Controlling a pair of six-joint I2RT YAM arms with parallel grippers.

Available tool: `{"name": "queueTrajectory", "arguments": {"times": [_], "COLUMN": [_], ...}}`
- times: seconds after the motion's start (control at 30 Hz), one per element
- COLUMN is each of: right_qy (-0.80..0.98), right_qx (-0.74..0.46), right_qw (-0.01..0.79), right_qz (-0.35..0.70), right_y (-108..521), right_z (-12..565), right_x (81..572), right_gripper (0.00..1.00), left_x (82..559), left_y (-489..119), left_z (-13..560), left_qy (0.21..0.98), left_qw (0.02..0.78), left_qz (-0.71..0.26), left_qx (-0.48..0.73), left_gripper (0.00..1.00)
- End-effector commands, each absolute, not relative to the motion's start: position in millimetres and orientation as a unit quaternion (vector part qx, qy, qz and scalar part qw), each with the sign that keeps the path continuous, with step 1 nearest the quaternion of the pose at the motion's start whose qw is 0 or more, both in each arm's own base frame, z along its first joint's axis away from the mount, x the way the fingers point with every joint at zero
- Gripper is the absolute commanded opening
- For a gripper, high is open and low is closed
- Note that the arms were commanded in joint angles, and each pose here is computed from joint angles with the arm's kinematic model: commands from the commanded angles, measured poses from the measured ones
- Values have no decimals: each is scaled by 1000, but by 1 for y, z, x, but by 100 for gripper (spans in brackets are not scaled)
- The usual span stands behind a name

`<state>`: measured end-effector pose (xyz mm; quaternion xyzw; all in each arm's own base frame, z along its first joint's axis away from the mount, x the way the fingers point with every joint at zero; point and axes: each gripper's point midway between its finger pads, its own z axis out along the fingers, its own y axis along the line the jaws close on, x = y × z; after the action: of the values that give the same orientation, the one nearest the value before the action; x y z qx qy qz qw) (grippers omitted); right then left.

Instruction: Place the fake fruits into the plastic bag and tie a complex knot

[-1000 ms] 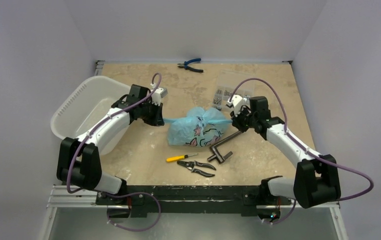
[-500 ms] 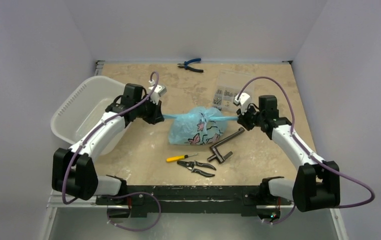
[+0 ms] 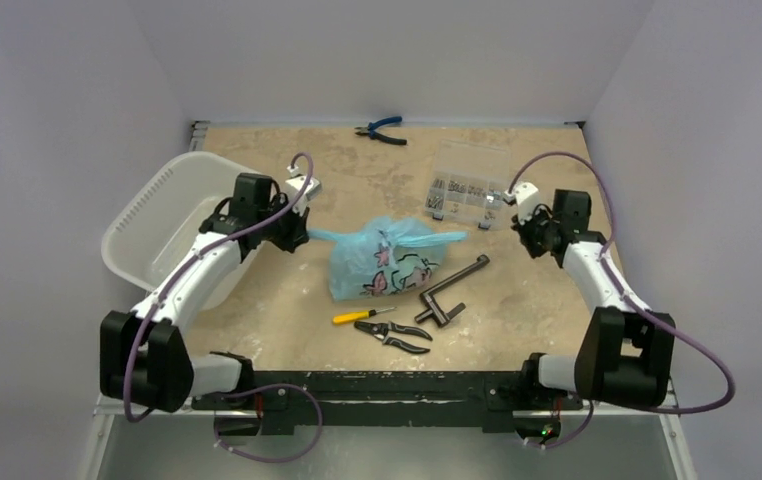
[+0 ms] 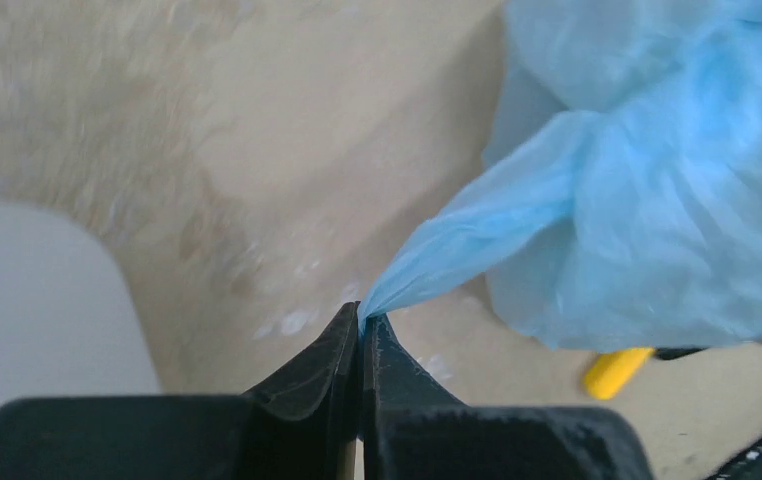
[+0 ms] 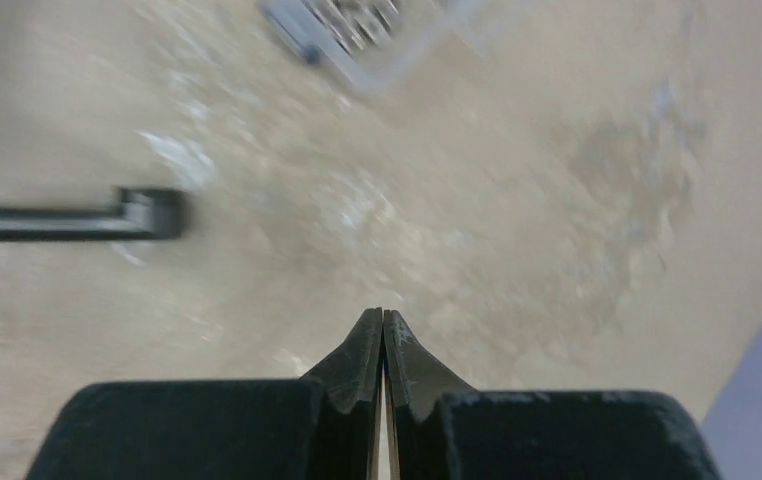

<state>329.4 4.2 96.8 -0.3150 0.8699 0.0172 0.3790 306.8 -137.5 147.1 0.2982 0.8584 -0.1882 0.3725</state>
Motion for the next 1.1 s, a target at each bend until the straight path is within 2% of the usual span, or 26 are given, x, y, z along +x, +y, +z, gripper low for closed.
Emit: {"name": "queueTrajectory", "arguments": {"times": [0.0, 0.07, 0.17, 0.2, 0.23, 0.27, 0.3, 0.33, 0.37, 0.4, 0.43, 0.5, 0.53, 0.63, 0.7, 0.8, 0.9, 1.0, 1.07], "right_qy": [907, 906, 892, 883, 876, 867, 858, 850, 842, 833, 825, 808, 796, 764, 735, 707, 705, 705, 705], "right_qx": [-281, -289, -334, -351, -362, -372, -379, -383, -391, -402, -412, -437, -455, -506, -546, -576, -586, -587, -583], "right_qw": [303, 300, 303, 306, 309, 316, 326, 335, 342, 345, 347, 351, 352, 359, 364, 367, 354, 361, 373], "right_qz": [-81, -68, 23, 54, 76, 100, 119, 135, 148, 159, 170, 183, 188, 177, 173, 186, 183, 166, 153], "right_y": [-53, -49, -15, -3, 5, 14, 23, 29, 35, 41, 45, 55, 60, 78, 97, 120, 143, 166, 178], "right_z": [65, 61, 73, 81, 90, 100, 110, 121, 130, 138, 146, 158, 163, 172, 178, 184, 172, 161, 157], "right_x": [314, 310, 301, 297, 293, 292, 291, 292, 291, 289, 287, 281, 277, 271, 267, 264, 269, 278, 285], "right_gripper": [0, 0, 0, 11, 30, 52, 68, 79, 85, 91, 97, 99, 99, 99, 99, 99, 99, 99, 98], "left_x": [307, 305, 294, 290, 286, 282, 279, 277, 275, 274, 274, 273, 272, 278, 281, 269, 252, 267, 284], "left_y": [-68, -81, -118, -128, -137, -145, -151, -154, -157, -158, -157, -154, -152, -140, -136, -138, -141, -143, -144], "left_z": [94, 104, 125, 132, 137, 142, 145, 149, 152, 157, 162, 175, 181, 197, 200, 198, 180, 164, 152], "left_qy": [916, 906, 878, 870, 865, 858, 853, 850, 846, 842, 838, 817, 799, 751, 723, 677, 676, 688, 691], "left_qw": [305, 323, 339, 341, 338, 335, 334, 333, 334, 338, 345, 372, 388, 444, 456, 421, 352, 346, 358], "left_qz": [-39, -58, -127, -148, -167, -183, -194, -202, -210, -213, -211, -207, -202, -149, -121, -120, -164, -152, -102], "left_qx": [256, 265, 312, 324, 332, 342, 350, 355, 358, 362, 367, 390, 413, 465, 505, 592, 626, 619, 619], "left_gripper": [0, 0, 0, 0, 1, 8, 15, 21, 31, 53, 68, 95, 98, 100, 100, 100, 100, 100, 93]}}
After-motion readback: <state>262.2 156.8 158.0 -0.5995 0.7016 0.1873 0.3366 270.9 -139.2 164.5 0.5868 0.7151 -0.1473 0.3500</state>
